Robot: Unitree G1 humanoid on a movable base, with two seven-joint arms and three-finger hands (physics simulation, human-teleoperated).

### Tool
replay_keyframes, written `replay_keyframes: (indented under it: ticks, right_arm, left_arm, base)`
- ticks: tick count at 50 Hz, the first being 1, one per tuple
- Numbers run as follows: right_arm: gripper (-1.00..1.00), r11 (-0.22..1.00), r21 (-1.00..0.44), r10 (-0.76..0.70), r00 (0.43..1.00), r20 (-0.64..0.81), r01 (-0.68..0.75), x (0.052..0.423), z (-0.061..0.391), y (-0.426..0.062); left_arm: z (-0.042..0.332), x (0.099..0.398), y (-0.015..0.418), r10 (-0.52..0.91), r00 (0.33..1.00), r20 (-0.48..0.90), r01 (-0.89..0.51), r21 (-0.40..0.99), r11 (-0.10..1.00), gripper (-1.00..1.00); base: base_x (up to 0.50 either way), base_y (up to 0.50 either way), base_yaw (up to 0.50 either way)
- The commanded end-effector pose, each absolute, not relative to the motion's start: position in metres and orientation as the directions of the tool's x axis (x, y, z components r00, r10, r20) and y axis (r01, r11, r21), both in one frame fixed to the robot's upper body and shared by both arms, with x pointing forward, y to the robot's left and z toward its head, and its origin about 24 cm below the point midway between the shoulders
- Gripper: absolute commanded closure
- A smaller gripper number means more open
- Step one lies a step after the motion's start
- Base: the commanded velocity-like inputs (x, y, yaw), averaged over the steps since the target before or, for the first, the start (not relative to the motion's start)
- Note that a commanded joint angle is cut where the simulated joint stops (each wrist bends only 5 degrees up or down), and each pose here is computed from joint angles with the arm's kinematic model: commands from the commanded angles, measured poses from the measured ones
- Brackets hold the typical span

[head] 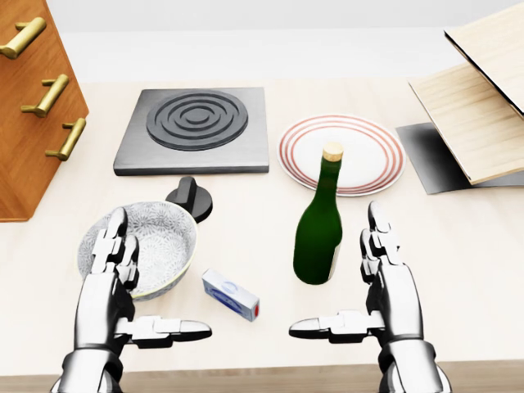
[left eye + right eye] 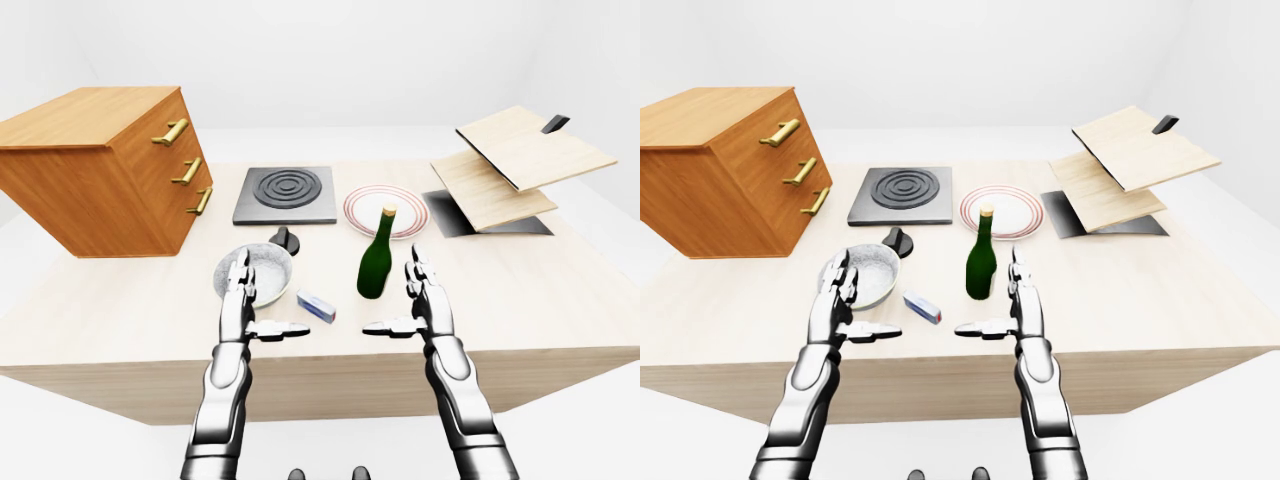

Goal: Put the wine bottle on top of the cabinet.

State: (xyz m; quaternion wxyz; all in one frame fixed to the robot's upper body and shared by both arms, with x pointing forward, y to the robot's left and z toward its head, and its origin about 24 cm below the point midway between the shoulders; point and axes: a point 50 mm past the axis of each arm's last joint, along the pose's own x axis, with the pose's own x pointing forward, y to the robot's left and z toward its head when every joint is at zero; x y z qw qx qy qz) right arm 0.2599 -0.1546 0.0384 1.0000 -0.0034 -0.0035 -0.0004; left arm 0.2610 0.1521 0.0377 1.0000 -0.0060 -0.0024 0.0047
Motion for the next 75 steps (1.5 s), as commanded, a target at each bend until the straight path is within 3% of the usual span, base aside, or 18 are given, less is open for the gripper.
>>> replay_keyframes:
  ticks: [1,8,18,26,34,35,38,41,45,47,48,50,54,57,65,75]
  right_arm:
    - [-1.00,1.000,-0.001,0.004,1.000,0.005,-0.004,0.254,0.050,-0.160]
    - [-1.00,1.000,-0.016,0.002,0.994,0.108,0.000,0.254,0.079,-0.162]
    - [-1.00,0.999,-0.047,0.008,0.936,0.352,0.009,0.243,0.137,-0.164]
    - [-1.00,0.997,-0.073,0.014,0.793,0.609,0.038,0.219,0.198,-0.164]
    - [-1.00,0.993,-0.090,0.030,0.600,0.799,0.070,0.186,0.246,-0.166]
    - [-1.00,0.993,-0.092,0.036,0.546,0.837,0.076,0.179,0.256,-0.166]
    - [-1.00,0.993,-0.087,0.039,0.465,0.885,0.083,0.166,0.269,-0.167]
    - [-1.00,0.992,-0.091,0.049,0.379,0.924,0.093,0.153,0.281,-0.166]
    - [-1.00,0.994,-0.075,0.048,0.306,0.951,0.077,0.145,0.291,-0.168]
    - [-1.00,0.995,-0.078,0.056,0.305,0.951,0.060,0.144,0.293,-0.169]
    - [-1.00,0.999,-0.031,0.022,0.290,0.957,0.027,0.143,0.296,-0.173]
    - [-1.00,0.998,0.042,-0.026,0.311,0.950,-0.047,0.142,0.298,-0.179]
    - [-1.00,0.960,0.213,-0.101,0.485,0.869,-0.182,0.147,0.299,-0.188]
    - [-1.00,0.951,0.175,-0.009,0.542,0.840,-0.254,0.149,0.301,-0.182]
    - [-1.00,0.952,0.196,-0.035,0.551,0.834,-0.236,0.149,0.298,-0.185]
    - [-1.00,0.959,0.211,-0.073,0.552,0.830,-0.190,0.149,0.294,-0.189]
  left_arm:
    - [0.049,0.254,0.161,0.000,1.000,0.007,0.000,-0.002,1.000,-1.00]
    - [0.074,0.252,0.162,-0.001,0.996,0.086,0.001,0.000,1.000,-1.00]
    - [0.138,0.237,0.165,-0.007,0.933,0.360,0.006,0.006,1.000,-1.00]
    - [0.202,0.209,0.166,-0.019,0.776,0.630,0.007,0.021,1.000,-1.00]
    - [0.263,0.169,0.174,0.003,0.497,0.868,0.006,-0.006,1.000,-1.00]
    - [0.274,0.158,0.175,0.012,0.425,0.905,0.013,-0.019,1.000,-1.00]
    - [0.286,0.146,0.177,0.030,0.338,0.941,0.041,-0.047,0.998,-1.00]
    - [0.291,0.143,0.183,0.069,0.326,0.943,0.105,-0.109,0.989,-1.00]
    - [0.300,0.142,0.195,0.151,0.399,0.904,0.235,-0.260,0.936,-1.00]
    - [0.301,0.143,0.197,0.157,0.461,0.873,0.252,-0.299,0.920,-1.00]
    - [0.302,0.143,0.199,0.170,0.474,0.864,0.259,-0.321,0.911,-1.00]
    - [0.304,0.143,0.200,0.161,0.489,0.857,0.273,-0.326,0.905,-1.00]
    - [0.311,0.140,0.199,0.090,0.510,0.856,0.333,-0.293,0.896,-1.00]
    - [0.314,0.139,0.198,0.030,0.534,0.845,0.363,-0.262,0.894,-1.00]
    - [0.312,0.142,0.192,-0.054,0.596,0.802,0.362,-0.208,0.908,-1.00]
    - [0.307,0.144,0.192,-0.022,0.594,0.804,0.348,-0.233,0.908,-1.00]
  base:
    - [0.00,0.00,0.00]
    - [0.00,0.00,0.00]
    - [0.00,0.00,0.00]
    - [0.00,0.00,0.00]
    - [0.00,0.00,0.00]
    - [0.00,0.00,0.00]
    - [0.00,0.00,0.00]
    - [0.00,0.00,0.00]
    - [0.00,0.00,0.00]
    - [0.00,0.00,0.00]
    - [0.00,0.00,0.00]
    - [0.00,0.00,0.00]
    - [0.33,0.00,0.00]
    - [0.50,0.00,0.00]
    - [0.50,0.00,0.00]
    - [0.50,0.00,0.00]
